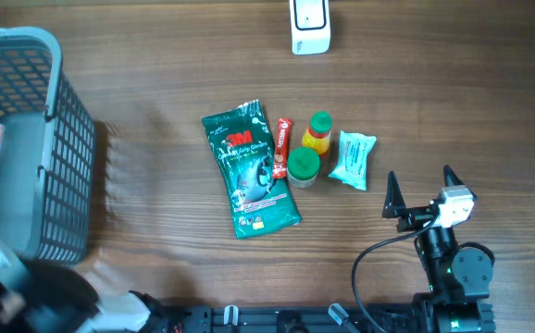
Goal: Scan the item barcode
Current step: 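Reach into the basket and grasp the red-white Kleenex tissue pack, then carry the tissue pack and drop it right of the glove pack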
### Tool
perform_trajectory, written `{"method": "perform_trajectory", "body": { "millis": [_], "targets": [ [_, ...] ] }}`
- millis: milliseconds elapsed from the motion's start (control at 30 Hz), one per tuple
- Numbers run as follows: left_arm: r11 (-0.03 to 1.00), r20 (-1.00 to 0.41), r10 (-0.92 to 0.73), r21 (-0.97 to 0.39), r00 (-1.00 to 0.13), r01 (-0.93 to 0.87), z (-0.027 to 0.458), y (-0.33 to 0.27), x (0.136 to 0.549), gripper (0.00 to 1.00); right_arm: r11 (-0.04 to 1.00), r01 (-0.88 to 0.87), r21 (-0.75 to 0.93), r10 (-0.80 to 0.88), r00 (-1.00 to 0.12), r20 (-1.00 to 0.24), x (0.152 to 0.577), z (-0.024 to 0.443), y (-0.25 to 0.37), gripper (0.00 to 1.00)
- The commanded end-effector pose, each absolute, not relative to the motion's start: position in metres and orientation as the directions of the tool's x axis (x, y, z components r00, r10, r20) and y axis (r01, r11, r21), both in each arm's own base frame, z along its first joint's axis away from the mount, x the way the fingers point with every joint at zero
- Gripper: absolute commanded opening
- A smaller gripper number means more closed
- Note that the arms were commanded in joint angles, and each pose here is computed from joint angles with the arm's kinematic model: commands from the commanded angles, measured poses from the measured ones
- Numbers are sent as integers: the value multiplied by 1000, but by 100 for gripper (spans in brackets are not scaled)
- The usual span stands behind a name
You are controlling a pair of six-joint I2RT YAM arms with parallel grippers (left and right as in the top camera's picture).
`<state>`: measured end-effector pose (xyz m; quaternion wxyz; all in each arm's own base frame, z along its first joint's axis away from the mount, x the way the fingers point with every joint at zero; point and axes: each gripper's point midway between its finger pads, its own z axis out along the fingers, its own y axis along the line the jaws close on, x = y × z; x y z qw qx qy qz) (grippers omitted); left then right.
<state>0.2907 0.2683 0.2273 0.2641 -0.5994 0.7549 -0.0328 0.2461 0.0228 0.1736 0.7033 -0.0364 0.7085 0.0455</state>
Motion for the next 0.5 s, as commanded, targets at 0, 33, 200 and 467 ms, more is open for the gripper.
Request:
{"method": "perform_trajectory", "body": {
  "millis": [0,33,200,467],
  "targets": [
    [340,-427,-899,-543,-96,-768,307,229,282,4,994,-113,3,3,2,-1000,246,175,22,100],
    [370,-429,-896,-576,-116,-729,322,209,279,4,994,-113,2,3,3,-1000,246,176,22,100],
    [459,-408,-879,-581,-248,-672,339,131,257,4,994,-113,3,3,2,-1000,246,175,22,100],
    [703,-366,-686,-554,-629,-446,312,-1,253,4,994,-113,3,3,2,-1000,246,175,22,100]
  ]
}}
